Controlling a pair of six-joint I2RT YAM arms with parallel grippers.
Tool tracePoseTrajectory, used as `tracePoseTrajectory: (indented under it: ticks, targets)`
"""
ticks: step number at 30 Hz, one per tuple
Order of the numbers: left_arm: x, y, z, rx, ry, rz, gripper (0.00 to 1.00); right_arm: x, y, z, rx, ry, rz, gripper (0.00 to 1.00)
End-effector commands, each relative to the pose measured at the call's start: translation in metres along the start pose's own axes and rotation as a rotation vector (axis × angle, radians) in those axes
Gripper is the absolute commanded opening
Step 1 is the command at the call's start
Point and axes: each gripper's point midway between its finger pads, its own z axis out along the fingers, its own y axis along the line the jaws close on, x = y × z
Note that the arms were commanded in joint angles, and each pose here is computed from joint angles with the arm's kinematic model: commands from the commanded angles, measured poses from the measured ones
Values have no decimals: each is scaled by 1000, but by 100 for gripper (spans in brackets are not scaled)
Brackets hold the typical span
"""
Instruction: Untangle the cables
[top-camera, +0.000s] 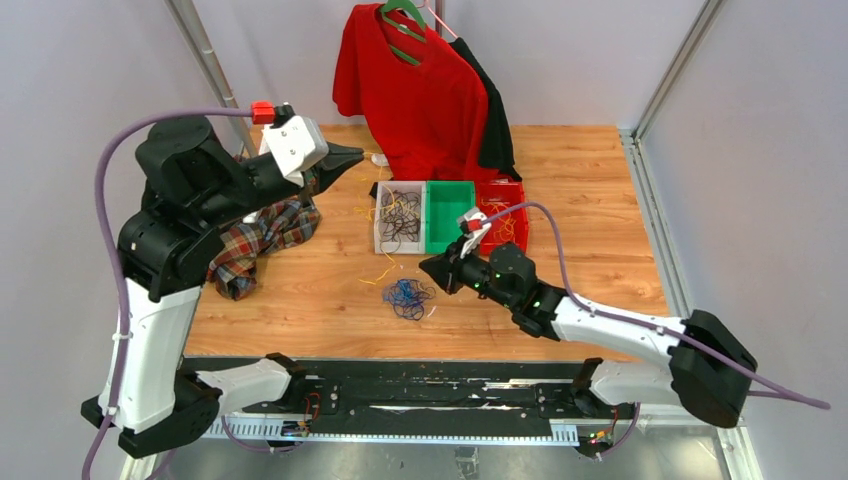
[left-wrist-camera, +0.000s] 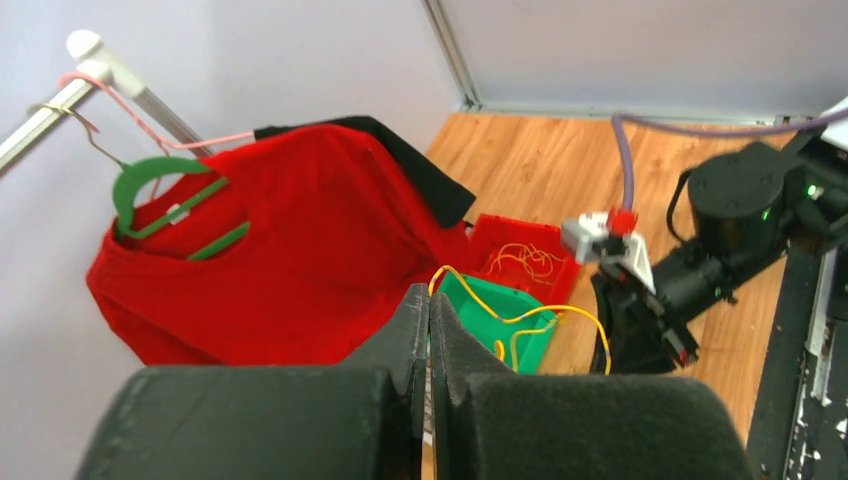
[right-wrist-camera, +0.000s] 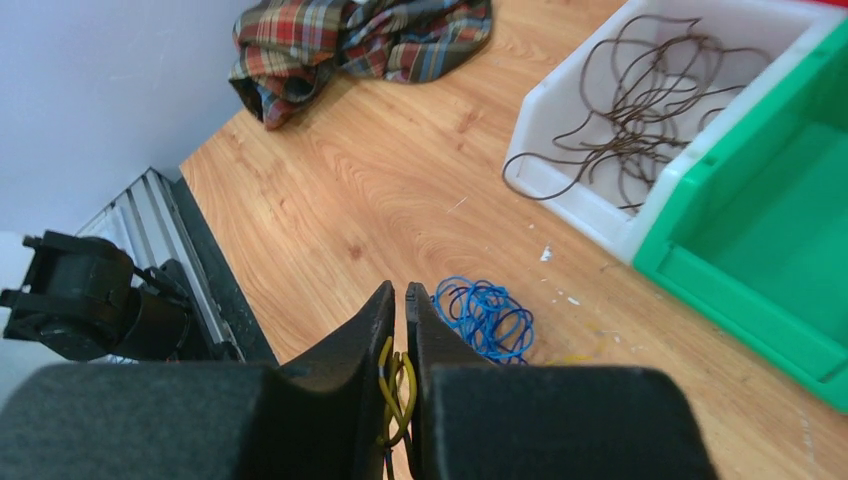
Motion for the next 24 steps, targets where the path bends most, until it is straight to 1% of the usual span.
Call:
tracePoseTrajectory:
  ticks: [1, 6, 11, 14, 18, 20, 22, 24]
  targets:
    - [4, -4, -2, 7, -1, 27, 0, -22, -19, -20, 75, -45, -25, 8]
    - [16, -9, 1, 25, 24, 8, 0, -51, -41, -47, 150, -91, -42, 10]
    - [26, -13, 4, 42, 43, -11, 0, -78, -81, -64, 287, -118, -60, 13]
    - [25, -14, 3, 42, 41, -12, 0, -91, -112, -66, 392, -119, -65, 15]
    - [25, -14, 2, 42, 41, -14, 0, -102, -154, -56, 498, -100, -93, 16]
    - [25, -14, 2, 41, 40, -15, 0, -97, -180, -44, 548, -49, -106, 18]
    - [25, -15, 1, 42, 41, -16, 0, -96, -206, -36, 613, -3, -123, 28]
    - [25, -16, 1, 42, 43, -19, 0, -90, -230, -29, 680, 71, -125, 38]
